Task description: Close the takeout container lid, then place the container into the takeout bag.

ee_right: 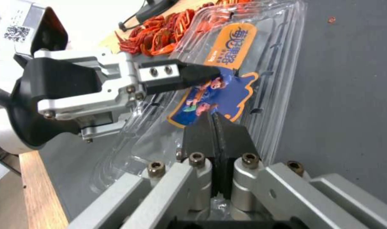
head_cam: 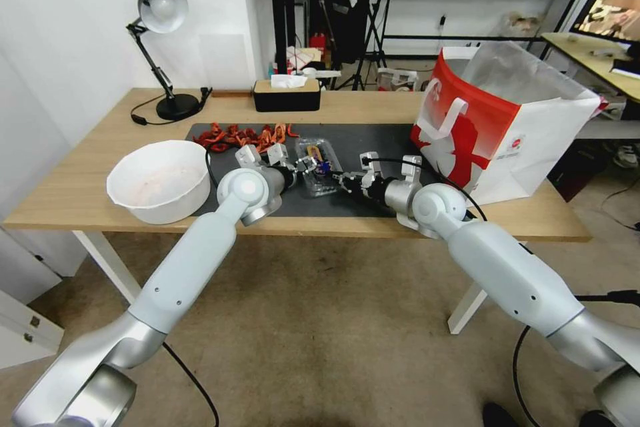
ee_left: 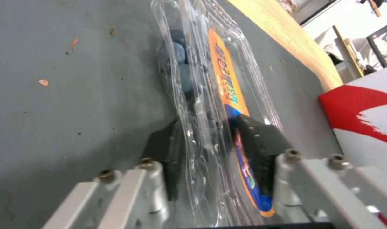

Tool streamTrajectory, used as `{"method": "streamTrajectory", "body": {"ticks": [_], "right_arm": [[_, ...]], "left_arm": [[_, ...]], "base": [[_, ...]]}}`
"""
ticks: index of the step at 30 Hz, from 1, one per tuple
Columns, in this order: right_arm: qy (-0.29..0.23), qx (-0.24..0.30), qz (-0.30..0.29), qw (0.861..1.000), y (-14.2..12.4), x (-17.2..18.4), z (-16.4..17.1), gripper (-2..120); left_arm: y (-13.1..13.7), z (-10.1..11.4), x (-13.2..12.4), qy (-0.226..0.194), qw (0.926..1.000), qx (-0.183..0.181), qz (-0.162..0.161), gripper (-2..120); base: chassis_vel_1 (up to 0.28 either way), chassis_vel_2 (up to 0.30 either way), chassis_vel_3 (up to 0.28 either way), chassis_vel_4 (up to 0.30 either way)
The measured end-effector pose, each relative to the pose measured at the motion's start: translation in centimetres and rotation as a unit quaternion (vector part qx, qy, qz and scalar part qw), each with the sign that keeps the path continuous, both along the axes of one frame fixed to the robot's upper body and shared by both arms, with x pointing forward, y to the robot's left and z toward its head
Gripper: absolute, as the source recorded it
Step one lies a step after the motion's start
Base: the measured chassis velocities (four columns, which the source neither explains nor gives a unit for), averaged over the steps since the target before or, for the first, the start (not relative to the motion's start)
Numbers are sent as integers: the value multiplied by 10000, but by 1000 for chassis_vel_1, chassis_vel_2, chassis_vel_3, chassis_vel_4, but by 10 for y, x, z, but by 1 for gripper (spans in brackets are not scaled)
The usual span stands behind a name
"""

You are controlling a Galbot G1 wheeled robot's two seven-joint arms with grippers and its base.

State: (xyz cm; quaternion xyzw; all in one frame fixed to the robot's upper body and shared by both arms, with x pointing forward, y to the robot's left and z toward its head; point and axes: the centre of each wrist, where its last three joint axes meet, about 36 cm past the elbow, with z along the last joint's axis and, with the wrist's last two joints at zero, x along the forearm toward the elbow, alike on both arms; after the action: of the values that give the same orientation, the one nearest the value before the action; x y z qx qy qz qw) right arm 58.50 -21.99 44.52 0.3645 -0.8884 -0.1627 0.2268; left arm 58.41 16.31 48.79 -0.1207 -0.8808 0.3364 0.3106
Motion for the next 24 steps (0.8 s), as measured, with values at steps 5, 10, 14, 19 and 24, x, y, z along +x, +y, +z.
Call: {"method": "streamTrajectory", "body": {"ticks": [5,10,14,19,24], "right_arm": [[6,12,0,10000,0,-2,-2,0],[-17,14,0,10000,-3,-5,0,0],[-99,54,-6,9999,-6,-9,7,0],[-331,152,-42,9993,-17,-24,24,0],[-707,146,-116,9973,-33,-45,38,0]], "left_arm": [[0,-1,0,-18,10000,-26,5,11],[0,-1,0,-34,10000,-58,18,0],[-1,-2,-1,-66,9999,-112,57,0],[-3,1,-1,-108,9998,-175,67,0],[-3,2,-3,-131,9997,-182,51,0]], "base": [[0,0,0,0],[0,0,0,0],[0,0,0,0],[0,0,0,0],[0,0,0,0]]}}
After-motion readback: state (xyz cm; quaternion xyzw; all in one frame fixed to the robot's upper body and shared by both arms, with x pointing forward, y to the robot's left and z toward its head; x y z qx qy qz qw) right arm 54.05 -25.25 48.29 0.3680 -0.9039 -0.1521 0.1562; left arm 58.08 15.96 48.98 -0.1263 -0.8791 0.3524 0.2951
